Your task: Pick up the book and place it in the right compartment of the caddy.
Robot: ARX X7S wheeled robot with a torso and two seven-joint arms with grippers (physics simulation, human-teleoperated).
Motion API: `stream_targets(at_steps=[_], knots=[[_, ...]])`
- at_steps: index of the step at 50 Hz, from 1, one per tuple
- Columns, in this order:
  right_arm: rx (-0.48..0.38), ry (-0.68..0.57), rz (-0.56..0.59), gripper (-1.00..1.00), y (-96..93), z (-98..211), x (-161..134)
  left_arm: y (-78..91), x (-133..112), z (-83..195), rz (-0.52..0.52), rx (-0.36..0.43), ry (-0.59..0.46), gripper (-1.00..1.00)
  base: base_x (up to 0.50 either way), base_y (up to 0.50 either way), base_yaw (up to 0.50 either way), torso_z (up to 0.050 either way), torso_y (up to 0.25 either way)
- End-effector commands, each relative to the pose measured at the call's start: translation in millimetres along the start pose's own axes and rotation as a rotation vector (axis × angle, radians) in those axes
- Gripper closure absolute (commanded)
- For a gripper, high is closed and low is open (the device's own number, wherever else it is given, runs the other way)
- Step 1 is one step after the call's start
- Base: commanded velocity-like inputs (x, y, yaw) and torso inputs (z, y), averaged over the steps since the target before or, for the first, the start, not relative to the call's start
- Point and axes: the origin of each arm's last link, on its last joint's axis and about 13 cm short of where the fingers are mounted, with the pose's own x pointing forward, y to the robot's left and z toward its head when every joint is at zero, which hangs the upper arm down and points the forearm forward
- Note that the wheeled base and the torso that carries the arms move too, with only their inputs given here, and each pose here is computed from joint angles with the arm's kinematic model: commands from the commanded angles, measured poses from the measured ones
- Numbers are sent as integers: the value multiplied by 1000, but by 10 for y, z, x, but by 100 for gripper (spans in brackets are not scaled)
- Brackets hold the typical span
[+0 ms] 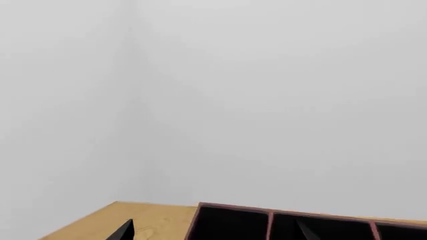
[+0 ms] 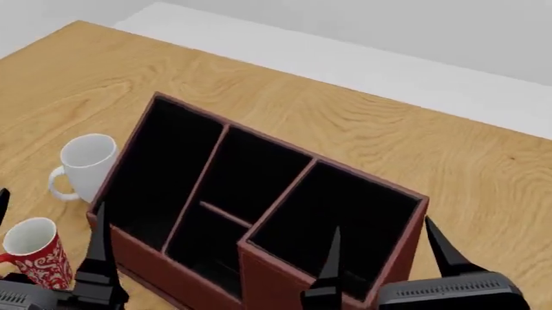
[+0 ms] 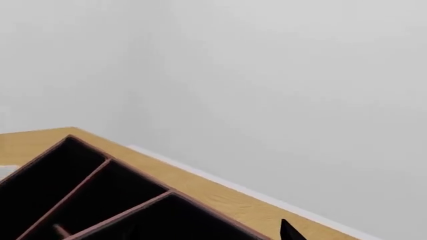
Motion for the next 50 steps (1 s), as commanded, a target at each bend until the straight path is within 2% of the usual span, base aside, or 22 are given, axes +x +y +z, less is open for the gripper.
stream_targets(at_steps=[1,13,17,22,35,38,41,50], knots=[[4,-4,1,-100,2,-6,12,4,12,-9,0,-1,3,-100,0,0,500,0,0],[13,-9,17,-100,8,-10,15,8,3,13,3,-1,1,-100,0,0,500,0,0],[-4,-12,36,-100,26,12,25,10,8,-4,3,0,0,-100,0,0,0,0,0],[55,-33,136,-100,41,24,16,12,8,-1,3,-1,-1,-100,-4,-187,0,0,0],[38,-24,82,-100,24,8,14,14,-4,18,5,-1,-4,-100,16,-443,0,0,0],[-54,41,11,-100,24,-17,23,14,-4,14,6,-1,-4,-100,3,12,168,0,0],[-24,24,36,-100,31,-2,16,10,-4,16,3,0,-3,-100,0,0,500,0,0],[-15,9,44,-100,34,6,13,21,1,19,8,-2,-5,-100,0,0,500,0,0]])
